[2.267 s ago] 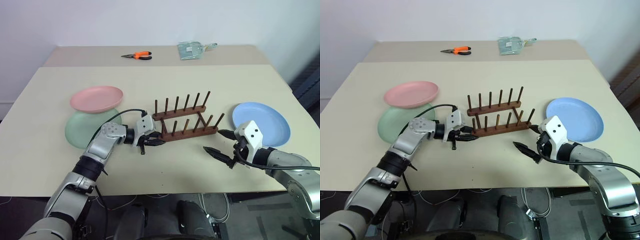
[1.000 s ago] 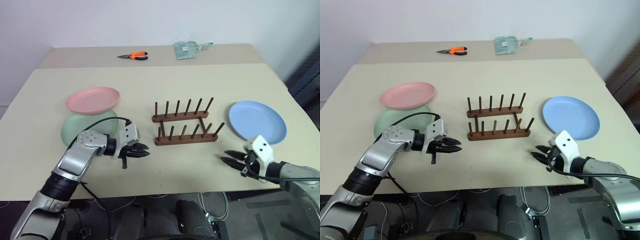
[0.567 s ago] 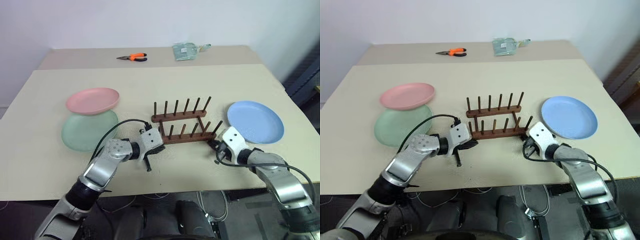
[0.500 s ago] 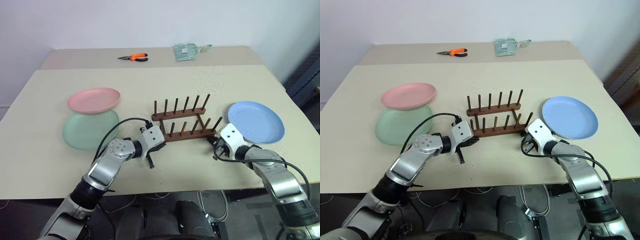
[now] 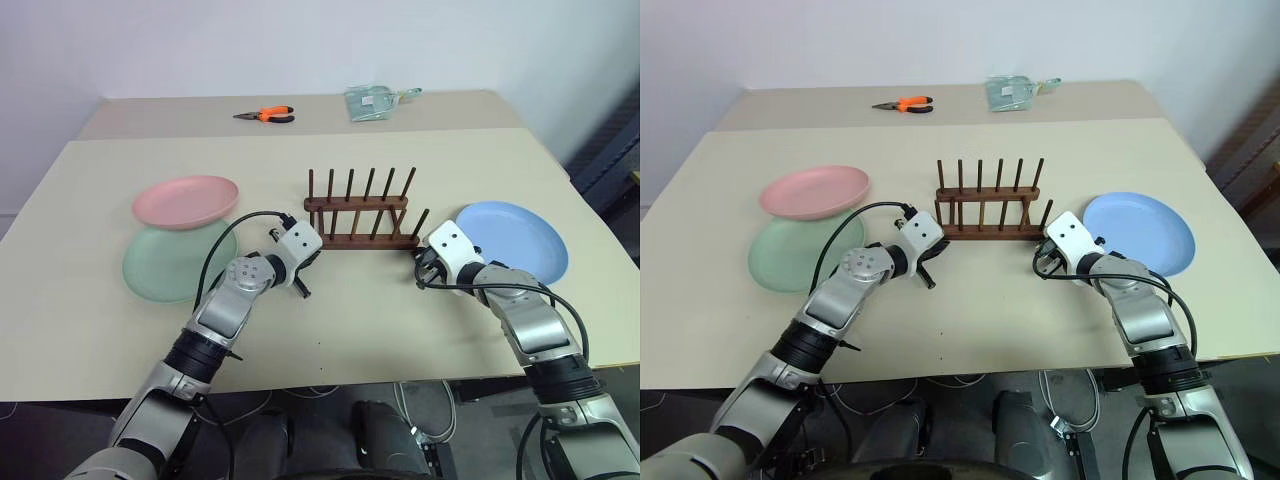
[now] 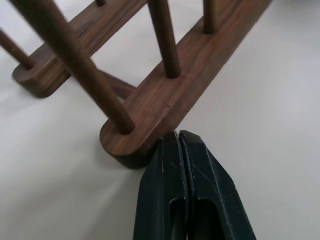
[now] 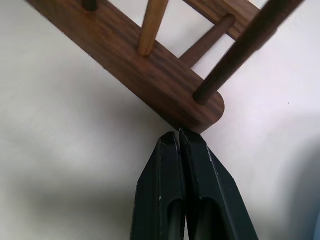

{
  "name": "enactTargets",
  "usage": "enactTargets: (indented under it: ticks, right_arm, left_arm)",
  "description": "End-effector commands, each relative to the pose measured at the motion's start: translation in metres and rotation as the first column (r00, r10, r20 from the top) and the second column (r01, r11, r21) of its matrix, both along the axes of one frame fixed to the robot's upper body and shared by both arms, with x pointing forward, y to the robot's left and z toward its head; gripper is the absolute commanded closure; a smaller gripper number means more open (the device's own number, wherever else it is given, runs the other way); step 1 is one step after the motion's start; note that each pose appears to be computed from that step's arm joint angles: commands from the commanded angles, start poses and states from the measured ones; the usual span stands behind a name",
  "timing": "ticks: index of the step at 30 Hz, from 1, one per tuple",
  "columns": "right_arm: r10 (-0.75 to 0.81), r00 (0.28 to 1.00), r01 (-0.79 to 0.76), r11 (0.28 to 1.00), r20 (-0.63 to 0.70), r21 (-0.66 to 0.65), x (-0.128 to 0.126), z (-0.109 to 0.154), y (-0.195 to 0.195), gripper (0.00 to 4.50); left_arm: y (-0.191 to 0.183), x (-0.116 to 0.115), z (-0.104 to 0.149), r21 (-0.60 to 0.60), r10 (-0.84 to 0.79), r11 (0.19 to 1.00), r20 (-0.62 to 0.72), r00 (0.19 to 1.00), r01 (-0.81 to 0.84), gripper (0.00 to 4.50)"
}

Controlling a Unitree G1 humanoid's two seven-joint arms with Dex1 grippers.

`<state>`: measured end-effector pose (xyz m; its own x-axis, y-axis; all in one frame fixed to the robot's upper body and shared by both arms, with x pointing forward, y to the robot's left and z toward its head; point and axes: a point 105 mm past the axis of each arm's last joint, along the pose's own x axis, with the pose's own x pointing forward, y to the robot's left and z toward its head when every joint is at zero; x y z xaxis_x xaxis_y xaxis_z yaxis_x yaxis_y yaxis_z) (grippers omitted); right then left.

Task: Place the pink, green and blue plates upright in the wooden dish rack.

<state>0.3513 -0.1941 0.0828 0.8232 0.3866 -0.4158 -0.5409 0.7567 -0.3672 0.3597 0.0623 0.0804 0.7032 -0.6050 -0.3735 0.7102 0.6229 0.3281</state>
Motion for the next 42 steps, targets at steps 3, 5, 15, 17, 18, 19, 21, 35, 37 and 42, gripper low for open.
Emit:
enactTargets:
  ticks: [3, 5, 15, 17, 18, 19, 21, 35, 37, 42]
  right_arm:
    - [0.278, 0.959, -0.282, 0.949, 0.049, 0.140, -0.040, 0.050, 0.027, 3.23]
    - [0.364, 0.930, -0.367, 0.915, 0.051, 0.166, -0.055, 0.071, 0.037, 2.28]
    - [0.533, 0.837, -0.547, 0.825, 0.123, 0.144, -0.062, 0.101, 0.074, 0.45]
    - [0.536, 0.836, -0.548, 0.825, 0.116, 0.142, -0.060, 0.095, 0.073, 0.45]
    - [0.539, 0.835, -0.550, 0.824, 0.109, 0.136, -0.059, 0.091, 0.072, 0.45]
    - [0.542, 0.834, -0.552, 0.823, 0.105, 0.132, -0.059, 0.088, 0.071, 0.45]
    - [0.546, 0.832, -0.555, 0.822, 0.100, 0.131, -0.059, 0.084, 0.071, 0.45]
    - [0.511, 0.847, -0.527, 0.843, 0.148, 0.105, -0.059, 0.093, 0.076, 0.39]
    - [0.503, 0.851, -0.520, 0.847, 0.153, 0.109, -0.059, 0.096, 0.075, 0.39]
    - [0.493, 0.852, -0.519, 0.842, 0.178, 0.148, -0.055, 0.114, 0.074, 0.20]
  left_arm:
    - [0.020, -0.051, 0.060, -0.428, -0.154, 0.896, -0.045, 0.987, 0.121, 3.28]
    - [0.058, -0.047, 0.107, -0.614, -0.022, 0.789, 0.016, 1.000, 0.028, 2.32]
    - [0.257, -0.010, 0.149, -0.601, 0.949, 0.145, -0.141, 0.283, -0.786, 0.41]
    - [0.262, -0.015, 0.144, -0.620, 0.939, -0.007, -0.273, 0.207, -0.785, 0.41]
    - [0.261, -0.016, 0.140, -0.619, 0.923, -0.053, -0.330, 0.198, -0.784, 0.41]
    - [0.256, -0.015, 0.136, -0.616, 0.903, -0.065, -0.372, 0.216, -0.785, 0.41]
    - [0.249, -0.012, 0.126, -0.599, 0.866, -0.080, -0.437, 0.242, -0.797, 0.41]
    - [0.213, 0.020, 0.089, -0.542, 0.577, -0.197, -0.738, 0.351, -0.817, 2.68]
    - [0.214, 0.020, 0.088, -0.538, 0.570, -0.212, -0.746, 0.344, -0.816, 3.81]
    - [0.198, 0.026, 0.124, -0.682, 0.612, -0.052, -0.599, 0.516, -0.730, 4.45]
